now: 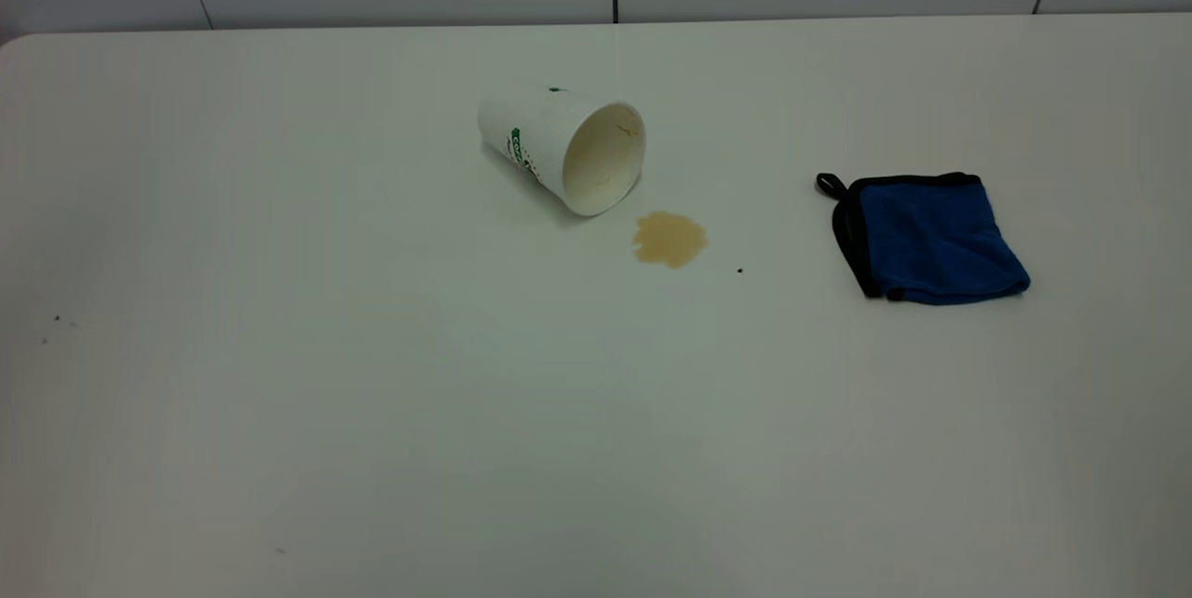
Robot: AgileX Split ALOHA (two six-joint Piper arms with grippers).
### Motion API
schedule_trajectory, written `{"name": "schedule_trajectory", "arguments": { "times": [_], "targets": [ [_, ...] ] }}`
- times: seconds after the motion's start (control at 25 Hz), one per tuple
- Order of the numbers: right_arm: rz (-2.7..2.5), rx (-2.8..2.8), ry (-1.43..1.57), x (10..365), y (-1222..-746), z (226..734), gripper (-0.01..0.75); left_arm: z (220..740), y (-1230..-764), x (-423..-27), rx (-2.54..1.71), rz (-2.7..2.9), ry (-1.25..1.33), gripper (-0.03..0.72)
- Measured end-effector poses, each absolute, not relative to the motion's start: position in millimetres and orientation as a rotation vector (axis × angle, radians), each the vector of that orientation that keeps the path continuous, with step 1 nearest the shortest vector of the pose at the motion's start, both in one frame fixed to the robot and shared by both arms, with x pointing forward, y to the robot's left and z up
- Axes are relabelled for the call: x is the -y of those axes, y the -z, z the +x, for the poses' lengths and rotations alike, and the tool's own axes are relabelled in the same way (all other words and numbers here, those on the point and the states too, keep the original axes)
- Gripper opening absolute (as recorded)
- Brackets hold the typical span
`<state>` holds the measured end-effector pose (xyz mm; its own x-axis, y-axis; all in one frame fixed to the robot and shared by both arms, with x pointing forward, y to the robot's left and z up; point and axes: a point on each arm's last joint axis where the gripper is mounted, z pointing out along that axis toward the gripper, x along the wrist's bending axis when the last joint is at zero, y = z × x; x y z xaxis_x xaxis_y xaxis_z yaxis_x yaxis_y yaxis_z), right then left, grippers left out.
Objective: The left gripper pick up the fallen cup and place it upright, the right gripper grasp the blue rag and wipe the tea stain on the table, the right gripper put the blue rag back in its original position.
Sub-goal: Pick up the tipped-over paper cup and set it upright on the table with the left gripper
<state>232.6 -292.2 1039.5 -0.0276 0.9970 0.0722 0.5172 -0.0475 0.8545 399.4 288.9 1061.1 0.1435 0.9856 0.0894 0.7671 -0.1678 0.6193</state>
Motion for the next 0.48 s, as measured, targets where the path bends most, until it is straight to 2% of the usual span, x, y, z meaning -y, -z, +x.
{"name": "schedule_trajectory", "arguments": {
  "times": [0.24,0.48],
  "targets": [
    [1.628,-1.606,-0.984,292,-1039,233,0.563,477,-1042,-272,-1.675,2.101,-0.566,0.589],
    [1.628,-1.606,-0.984,292,-1039,233,0.563,549,-1012,-224,-1.588,2.253,-0.45,0.58]
  ]
}}
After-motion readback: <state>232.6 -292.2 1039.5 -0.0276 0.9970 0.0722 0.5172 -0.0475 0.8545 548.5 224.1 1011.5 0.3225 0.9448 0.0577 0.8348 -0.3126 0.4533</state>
